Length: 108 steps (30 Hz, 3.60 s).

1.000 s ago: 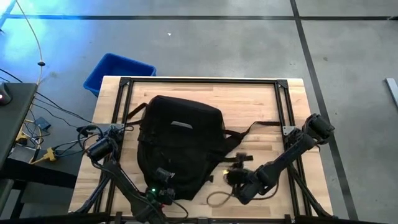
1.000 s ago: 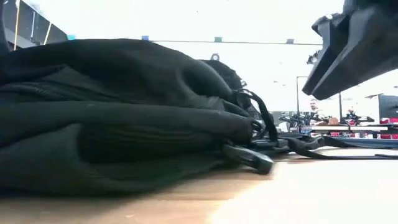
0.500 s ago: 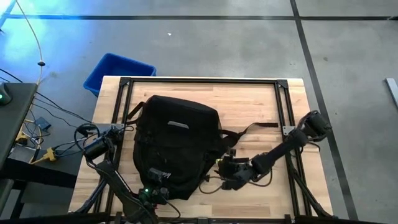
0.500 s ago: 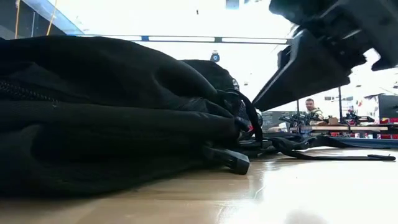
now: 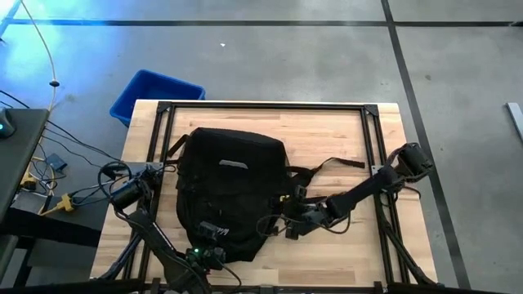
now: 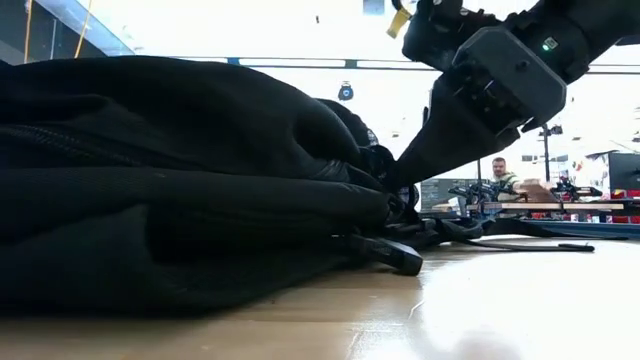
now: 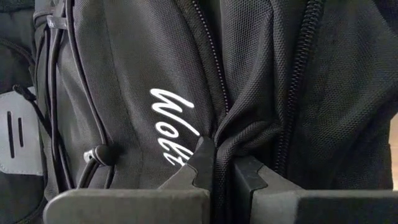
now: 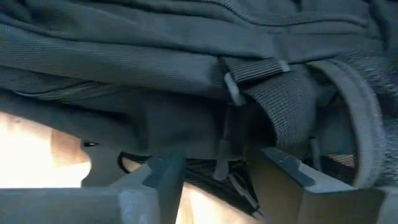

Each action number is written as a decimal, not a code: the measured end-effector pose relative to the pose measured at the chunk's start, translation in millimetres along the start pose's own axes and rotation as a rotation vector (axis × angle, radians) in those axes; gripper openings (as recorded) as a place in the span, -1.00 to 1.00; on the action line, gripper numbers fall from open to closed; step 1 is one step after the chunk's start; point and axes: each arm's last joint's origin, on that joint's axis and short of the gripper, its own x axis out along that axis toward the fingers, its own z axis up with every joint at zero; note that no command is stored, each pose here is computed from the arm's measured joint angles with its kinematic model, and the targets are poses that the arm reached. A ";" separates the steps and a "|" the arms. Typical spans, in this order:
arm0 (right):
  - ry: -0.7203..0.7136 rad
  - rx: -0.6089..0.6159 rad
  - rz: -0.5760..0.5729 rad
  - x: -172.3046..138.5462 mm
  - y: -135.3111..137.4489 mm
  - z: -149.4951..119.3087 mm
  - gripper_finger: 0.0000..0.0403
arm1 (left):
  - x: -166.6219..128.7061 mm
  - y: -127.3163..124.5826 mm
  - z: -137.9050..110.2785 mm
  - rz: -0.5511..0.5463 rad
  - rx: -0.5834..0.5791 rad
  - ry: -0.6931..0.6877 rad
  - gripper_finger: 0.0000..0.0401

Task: Unpack backpack
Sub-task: Open the backpack

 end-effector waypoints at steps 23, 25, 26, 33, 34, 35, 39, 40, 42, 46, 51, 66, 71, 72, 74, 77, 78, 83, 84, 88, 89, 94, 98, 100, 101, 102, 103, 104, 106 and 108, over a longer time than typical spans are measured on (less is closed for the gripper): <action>0.185 -0.024 -0.011 -11.6 -3.1 -16.2 -1.00 | 11.3 33.5 34.2 0.025 -0.204 -0.041 -0.83; 0.191 -0.035 -0.044 -20.4 -3.6 -17.0 -1.00 | -1.9 44.3 42.5 -0.016 -0.224 -0.021 -0.70; 0.189 -0.035 -0.052 -24.2 -3.6 -16.6 -1.00 | -8.8 49.9 47.4 -0.045 -0.241 -0.018 -0.64; 0.162 -0.042 -0.054 -34.4 -0.2 -14.7 -1.00 | -48.1 96.1 79.8 -0.122 -0.364 -0.131 -0.34; 0.162 -0.027 -0.057 -34.1 -0.2 -14.9 -1.00 | -49.3 102.2 83.0 -0.114 -0.376 -0.146 -0.32; 0.160 -0.002 -0.066 -33.1 -0.8 -15.0 -1.00 | -49.5 108.1 85.9 -0.116 -0.393 -0.152 -0.31; 0.159 0.025 -0.125 -27.6 -8.6 -14.4 -0.92 | -43.3 119.3 90.2 -0.146 -0.418 -0.123 -0.30; 0.159 0.022 -0.132 -26.2 -10.9 -13.3 -0.86 | -41.1 119.3 90.2 -0.147 -0.414 -0.114 -0.31; 0.157 0.021 -0.140 -23.6 -14.7 -11.0 -0.70 | -38.2 119.2 89.9 -0.145 -0.394 -0.106 -0.31; 0.154 0.016 -0.150 -17.8 -20.5 -7.8 -0.29 | -30.8 121.2 90.3 -0.133 -0.370 -0.090 -0.31; 0.143 -0.015 -0.151 -4.1 -21.2 -9.4 -0.02 | -16.4 132.0 95.3 -0.111 -0.349 -0.083 -0.32; 0.168 -0.066 -0.220 7.6 -19.8 -22.5 -0.97 | 47.3 207.2 121.5 -0.007 -0.308 -0.124 -0.32; 0.162 -0.135 -0.181 -12.8 -2.1 -28.6 -0.99 | 92.1 245.9 116.8 0.054 -0.368 -0.018 -0.32; 0.158 -0.153 -0.174 -16.7 2.1 -30.8 -0.99 | 101.5 252.0 115.6 0.059 -0.374 0.003 -0.32; 0.152 -0.180 -0.158 -22.3 9.7 -35.1 -1.00 | 120.4 262.6 113.0 0.069 -0.391 0.044 -0.32; 0.149 -0.207 -0.136 -27.1 16.4 -38.9 -1.00 | 144.3 276.0 107.6 0.073 -0.406 0.102 -0.32; 0.148 -0.222 -0.129 -28.0 17.8 -39.5 -1.00 | 150.6 279.1 105.8 0.074 -0.410 0.118 -0.32; 0.141 -0.243 -0.118 -31.0 21.9 -41.5 -1.00 | 186.7 291.3 100.7 0.050 -0.443 0.169 -0.32; 0.144 -0.244 -0.119 -31.1 21.7 -41.8 -1.00 | 197.1 292.8 99.9 0.045 -0.454 0.179 -0.32; 0.143 -0.244 -0.119 -31.0 21.7 -41.7 -1.00 | 229.6 298.4 91.5 0.059 -0.468 0.246 -0.32; 0.143 -0.244 -0.120 -31.0 21.7 -41.6 -1.00 | 236.0 299.5 87.2 0.076 -0.474 0.279 -0.32; 0.144 -0.268 -0.112 -32.5 23.5 -42.7 -1.00 | 259.6 310.1 61.9 0.161 -0.503 0.452 -0.40; 0.145 -0.276 -0.092 -35.0 27.0 -44.7 -1.00 | 269.6 318.7 43.4 0.193 -0.528 0.569 -0.50; 0.136 -0.275 -0.081 -38.6 28.5 -43.6 -1.00 | 272.7 323.2 34.2 0.201 -0.545 0.622 -0.55; 0.128 -0.270 -0.074 -40.8 29.2 -42.1 -1.00 | 275.8 323.3 29.2 0.208 -0.553 0.643 -0.57; 0.121 -0.265 -0.060 -43.8 31.3 -39.5 -1.00 | 278.0 323.5 24.3 0.218 -0.564 0.660 -0.59; 0.107 -0.258 -0.041 -47.5 34.4 -36.1 -1.00 | 279.9 323.3 19.1 0.229 -0.576 0.676 -0.61; 0.100 -0.252 -0.021 -50.9 37.7 -32.5 -1.00 | 282.8 322.6 13.2 0.238 -0.583 0.698 -0.63; 0.072 -0.246 0.030 -59.3 47.1 -23.2 -1.00 | 289.4 319.5 1.4 0.246 -0.591 0.746 -0.65; 0.038 -0.257 0.078 -65.6 56.6 -14.7 -1.00 | 296.4 314.6 -8.5 0.241 -0.606 0.781 -0.67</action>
